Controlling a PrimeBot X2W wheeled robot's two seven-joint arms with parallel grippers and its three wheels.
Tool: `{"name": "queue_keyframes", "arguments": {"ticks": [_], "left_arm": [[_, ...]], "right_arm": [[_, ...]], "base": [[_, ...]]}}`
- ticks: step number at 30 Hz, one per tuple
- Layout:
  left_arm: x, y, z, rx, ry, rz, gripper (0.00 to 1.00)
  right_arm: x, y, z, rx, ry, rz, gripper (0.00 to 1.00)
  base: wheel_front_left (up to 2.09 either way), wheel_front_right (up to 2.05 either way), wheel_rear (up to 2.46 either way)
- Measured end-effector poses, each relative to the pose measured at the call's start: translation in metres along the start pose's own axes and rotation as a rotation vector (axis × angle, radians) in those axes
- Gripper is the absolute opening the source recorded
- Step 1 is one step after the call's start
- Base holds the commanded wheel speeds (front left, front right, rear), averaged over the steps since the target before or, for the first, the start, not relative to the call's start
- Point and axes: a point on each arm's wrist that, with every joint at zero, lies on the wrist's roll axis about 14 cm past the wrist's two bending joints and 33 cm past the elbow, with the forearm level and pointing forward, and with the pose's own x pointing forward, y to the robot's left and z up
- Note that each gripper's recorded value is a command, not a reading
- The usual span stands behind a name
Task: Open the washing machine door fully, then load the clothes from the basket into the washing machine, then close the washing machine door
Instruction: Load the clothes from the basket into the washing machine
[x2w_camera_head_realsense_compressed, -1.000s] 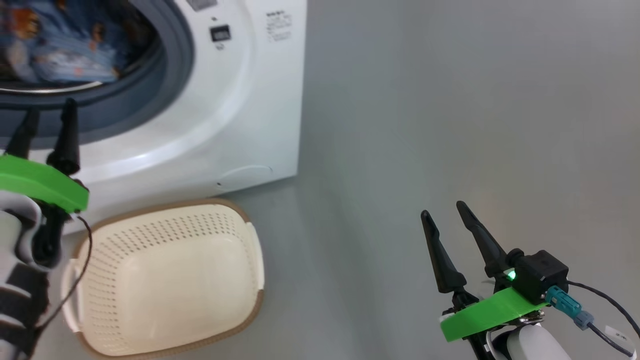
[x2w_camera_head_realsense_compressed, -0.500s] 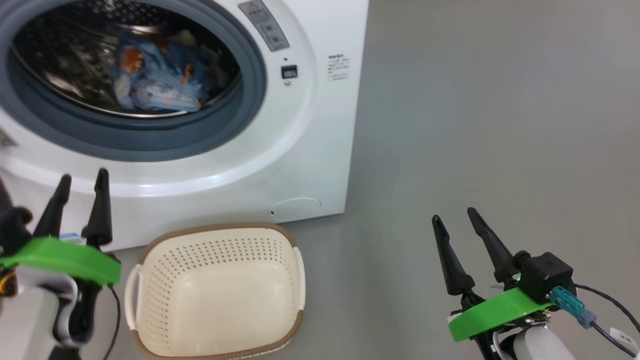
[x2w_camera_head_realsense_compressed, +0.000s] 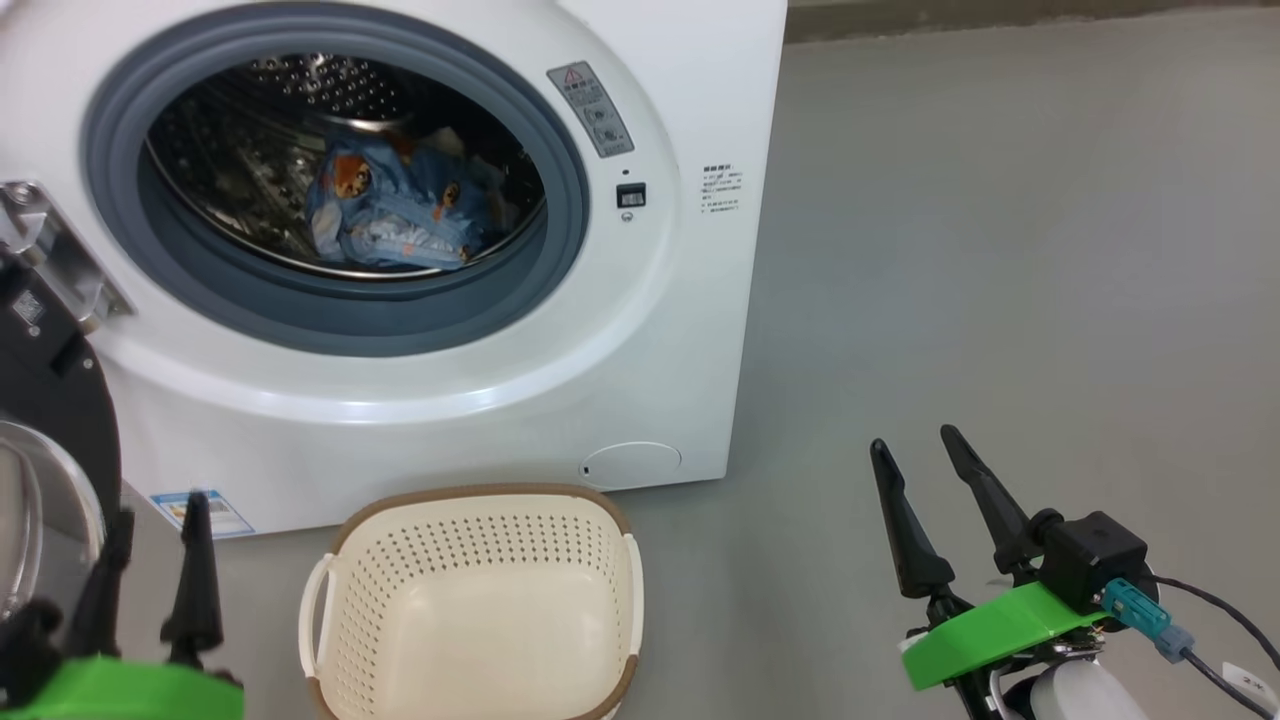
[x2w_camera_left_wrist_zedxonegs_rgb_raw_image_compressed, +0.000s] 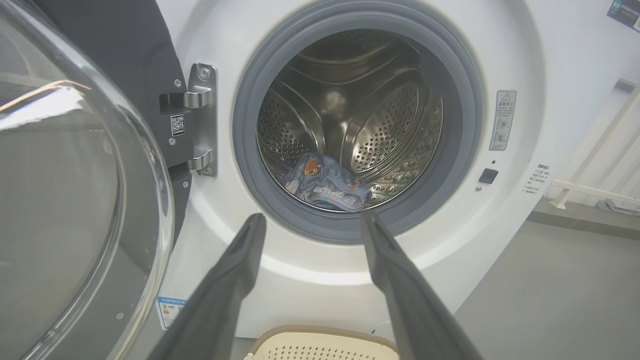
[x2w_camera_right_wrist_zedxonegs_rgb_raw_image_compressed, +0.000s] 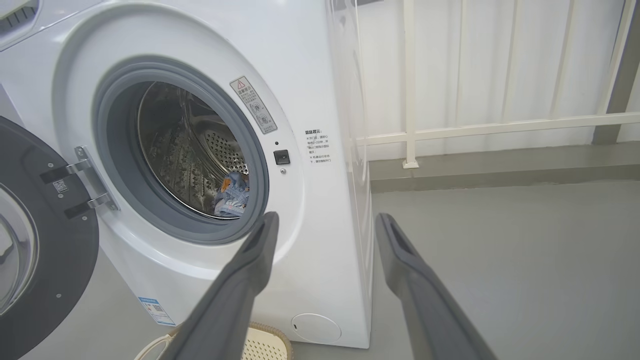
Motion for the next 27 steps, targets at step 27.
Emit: {"name": "queue_keyframes", "arguments": {"ticks": [27], "left_arm": [[-0.042, 0.010, -0.013, 0.003, 0.008, 0.047, 1.00]], "right_arm": [[-0.010, 0.004, -0.013, 0.007, 0.041, 0.005, 1.00]], "base": [[0.00, 0.00, 0.00]]}}
